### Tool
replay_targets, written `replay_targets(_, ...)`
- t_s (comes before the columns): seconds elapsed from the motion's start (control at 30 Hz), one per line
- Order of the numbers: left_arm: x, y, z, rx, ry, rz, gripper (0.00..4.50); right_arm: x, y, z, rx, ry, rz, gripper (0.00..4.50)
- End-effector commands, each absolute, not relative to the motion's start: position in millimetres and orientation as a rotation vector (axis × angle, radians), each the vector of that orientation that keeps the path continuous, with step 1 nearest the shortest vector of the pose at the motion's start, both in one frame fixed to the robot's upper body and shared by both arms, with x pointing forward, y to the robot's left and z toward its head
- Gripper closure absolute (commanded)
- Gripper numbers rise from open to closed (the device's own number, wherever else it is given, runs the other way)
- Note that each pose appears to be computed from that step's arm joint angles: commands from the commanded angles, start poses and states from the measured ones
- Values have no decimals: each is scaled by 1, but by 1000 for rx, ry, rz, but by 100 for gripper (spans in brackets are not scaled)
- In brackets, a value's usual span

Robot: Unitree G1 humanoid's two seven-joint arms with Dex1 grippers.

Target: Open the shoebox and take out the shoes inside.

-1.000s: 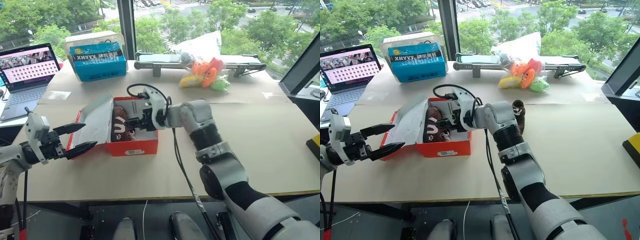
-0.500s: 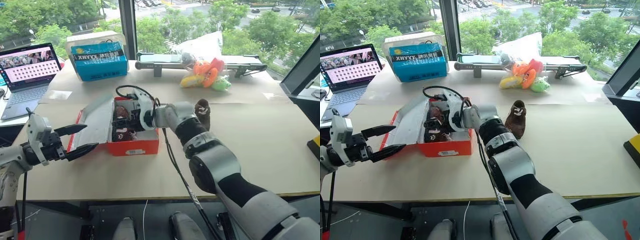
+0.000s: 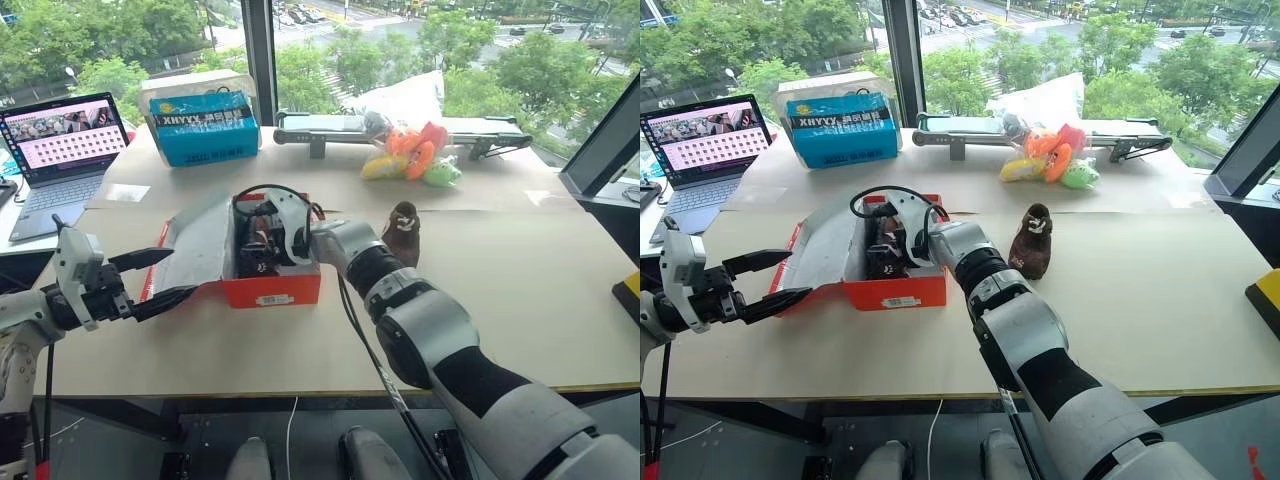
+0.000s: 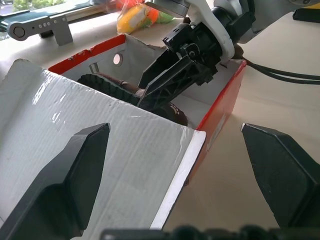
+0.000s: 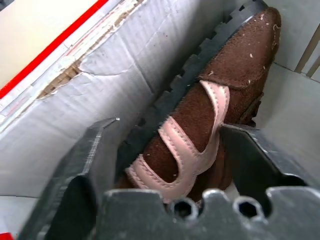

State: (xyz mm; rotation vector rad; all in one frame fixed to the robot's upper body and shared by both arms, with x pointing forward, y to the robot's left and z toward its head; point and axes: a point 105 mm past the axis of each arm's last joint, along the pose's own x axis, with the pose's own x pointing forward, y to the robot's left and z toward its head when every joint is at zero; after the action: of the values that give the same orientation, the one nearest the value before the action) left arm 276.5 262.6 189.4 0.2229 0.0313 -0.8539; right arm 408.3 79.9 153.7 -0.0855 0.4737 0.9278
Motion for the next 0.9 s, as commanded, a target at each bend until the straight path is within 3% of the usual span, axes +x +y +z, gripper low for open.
replay_targets(0.03,277,261,205,277,-10,-854,0,397,90,129,-133,548,916,235)
replay_targets(0.17,279,261,205,282,-13,-851,0,396,90,127,-117,562,916,352)
replay_targets(0.3,280,261,205,284,-14,-850,0,395,91,128,-101,566,915,427)
replay_targets(0.7,283,260,205,291,-12,-848,0,394,96,137,-47,564,928,439)
replay_targets(0.9,284,259,205,291,-12,-850,0,403,95,173,-8,481,921,439)
